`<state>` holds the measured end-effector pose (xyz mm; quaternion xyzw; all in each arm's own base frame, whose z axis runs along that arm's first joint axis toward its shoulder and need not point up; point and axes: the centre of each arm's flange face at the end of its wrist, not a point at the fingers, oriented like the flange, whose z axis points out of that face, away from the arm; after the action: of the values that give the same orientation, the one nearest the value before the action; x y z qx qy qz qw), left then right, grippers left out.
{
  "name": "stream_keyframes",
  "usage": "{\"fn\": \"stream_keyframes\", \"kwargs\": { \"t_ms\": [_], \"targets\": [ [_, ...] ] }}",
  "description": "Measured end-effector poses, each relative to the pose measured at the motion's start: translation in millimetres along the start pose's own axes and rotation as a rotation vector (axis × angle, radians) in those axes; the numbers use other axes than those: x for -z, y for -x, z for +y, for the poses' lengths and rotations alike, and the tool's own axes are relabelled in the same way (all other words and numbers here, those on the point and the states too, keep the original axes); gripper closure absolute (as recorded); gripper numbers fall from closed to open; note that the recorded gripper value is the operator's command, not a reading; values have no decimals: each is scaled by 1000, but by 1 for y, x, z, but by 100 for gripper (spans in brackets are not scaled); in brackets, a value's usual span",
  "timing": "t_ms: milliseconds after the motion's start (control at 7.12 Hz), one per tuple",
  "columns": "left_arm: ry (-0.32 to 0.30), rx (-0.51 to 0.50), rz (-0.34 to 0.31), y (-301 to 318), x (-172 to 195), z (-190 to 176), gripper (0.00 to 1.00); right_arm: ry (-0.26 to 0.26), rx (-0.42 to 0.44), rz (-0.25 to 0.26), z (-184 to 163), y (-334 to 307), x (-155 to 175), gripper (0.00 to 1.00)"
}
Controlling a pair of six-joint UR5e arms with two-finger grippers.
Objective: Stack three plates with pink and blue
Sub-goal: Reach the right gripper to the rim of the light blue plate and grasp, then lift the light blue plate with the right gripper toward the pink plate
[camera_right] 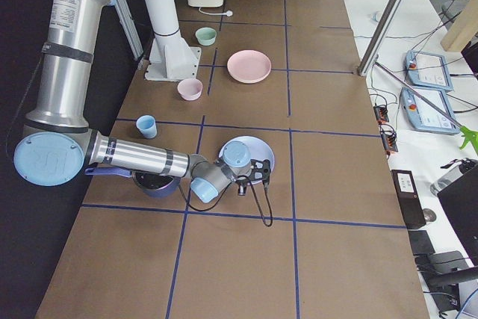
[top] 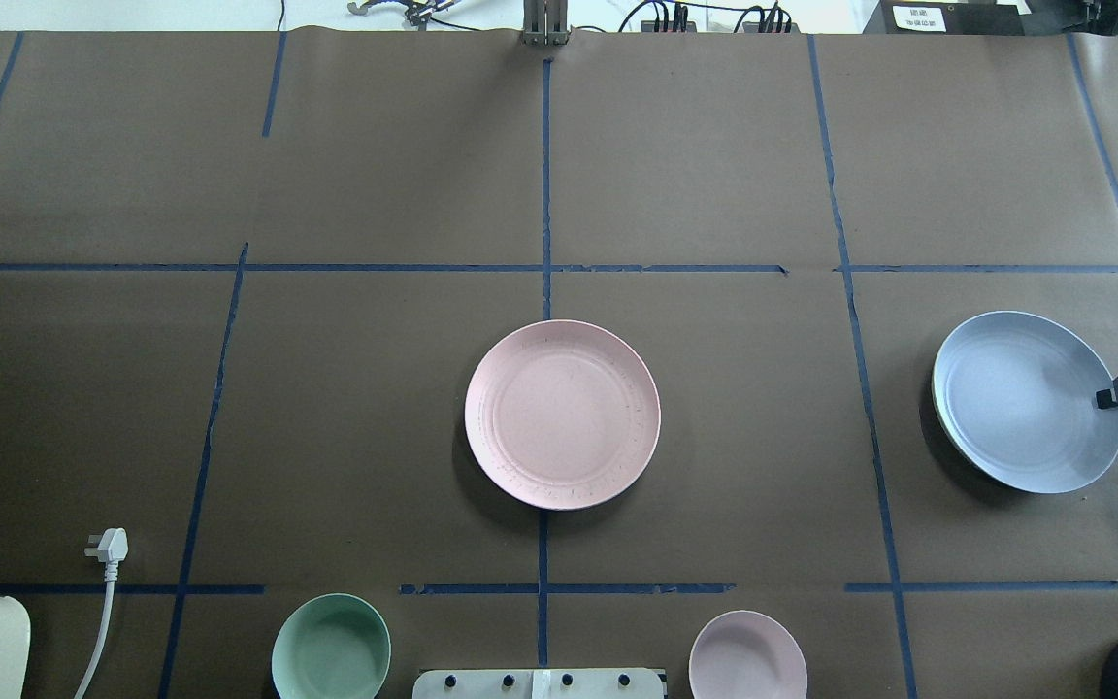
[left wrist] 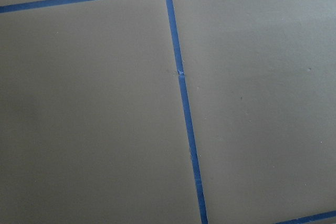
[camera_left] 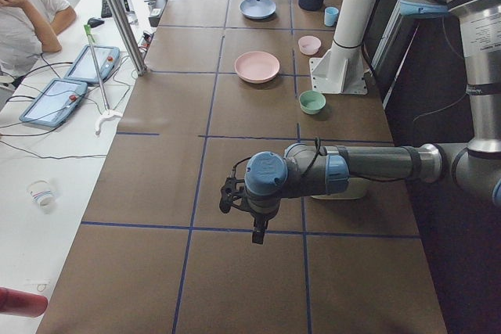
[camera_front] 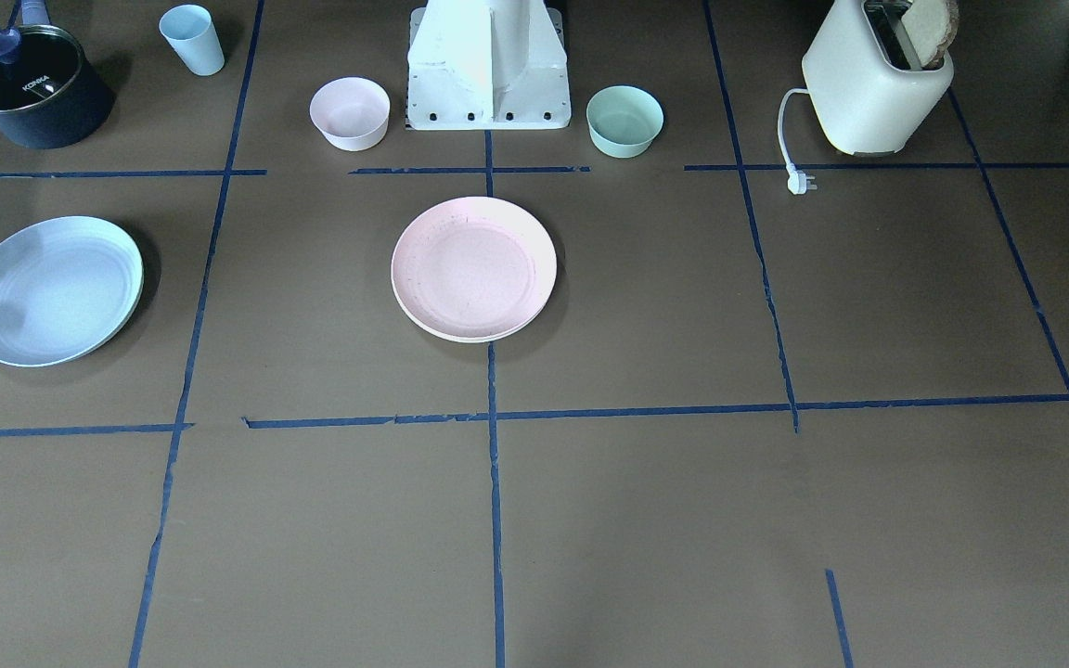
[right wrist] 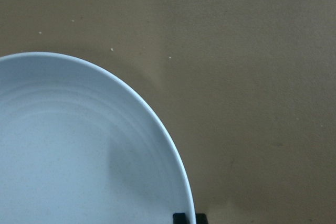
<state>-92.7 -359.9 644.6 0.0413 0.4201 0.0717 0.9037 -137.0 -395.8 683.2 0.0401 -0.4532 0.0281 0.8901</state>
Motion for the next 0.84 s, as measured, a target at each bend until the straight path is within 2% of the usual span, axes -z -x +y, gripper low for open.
{"fn": "stream_keyframes", "kwargs": {
  "t_ms": [140,421,702,842],
  "targets": [
    [0,1,0,0,0,0,0,-2,-7,-31,-3,18,9,100],
    [-1,4,0,0,1,0,0,9,-89,-122,-29,98,42,100],
    [-2,5,1,0,1,-1,0,29,-168,-156,-54,203,68,100],
    [-3,7,1,-1,1,-1,0,36,-213,-171,-58,266,61,100]
  ]
}}
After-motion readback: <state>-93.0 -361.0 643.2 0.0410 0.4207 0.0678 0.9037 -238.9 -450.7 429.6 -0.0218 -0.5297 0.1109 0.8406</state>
